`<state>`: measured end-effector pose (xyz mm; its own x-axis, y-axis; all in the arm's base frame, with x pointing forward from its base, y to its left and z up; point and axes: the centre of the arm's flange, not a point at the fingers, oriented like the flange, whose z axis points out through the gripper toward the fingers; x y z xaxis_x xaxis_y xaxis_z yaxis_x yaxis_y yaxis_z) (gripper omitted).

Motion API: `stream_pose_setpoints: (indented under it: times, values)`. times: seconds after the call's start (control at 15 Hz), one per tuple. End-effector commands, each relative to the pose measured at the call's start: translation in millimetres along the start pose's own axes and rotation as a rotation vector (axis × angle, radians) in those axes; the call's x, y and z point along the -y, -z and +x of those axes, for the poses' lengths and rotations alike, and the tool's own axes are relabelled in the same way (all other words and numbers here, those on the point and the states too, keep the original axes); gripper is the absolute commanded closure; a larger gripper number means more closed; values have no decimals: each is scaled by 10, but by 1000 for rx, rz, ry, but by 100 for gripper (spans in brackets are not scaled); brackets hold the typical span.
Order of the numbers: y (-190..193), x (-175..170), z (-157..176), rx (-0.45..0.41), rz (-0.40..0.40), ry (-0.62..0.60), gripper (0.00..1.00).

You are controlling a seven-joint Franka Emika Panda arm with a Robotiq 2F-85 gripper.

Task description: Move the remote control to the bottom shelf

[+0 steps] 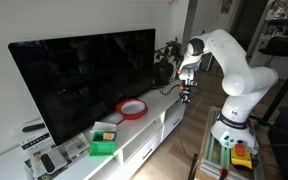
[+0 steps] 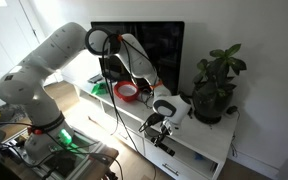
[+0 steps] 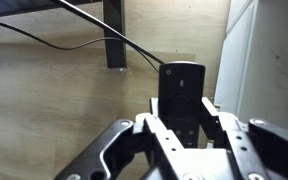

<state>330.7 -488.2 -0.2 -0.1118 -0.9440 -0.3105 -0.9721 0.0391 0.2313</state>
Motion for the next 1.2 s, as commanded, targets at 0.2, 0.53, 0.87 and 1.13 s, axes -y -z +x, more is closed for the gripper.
stream_pose_setpoints:
  times: [0.2,0.53,0.87,1.13]
  values:
    - [-284,83,-32,-22,-74,5,83]
    - [-822,59,-96,10,-110,27,83]
    - [-1144,-49,-27,-52,-52,55,83]
    - [-1266,-15,-22,-95,36,106,83]
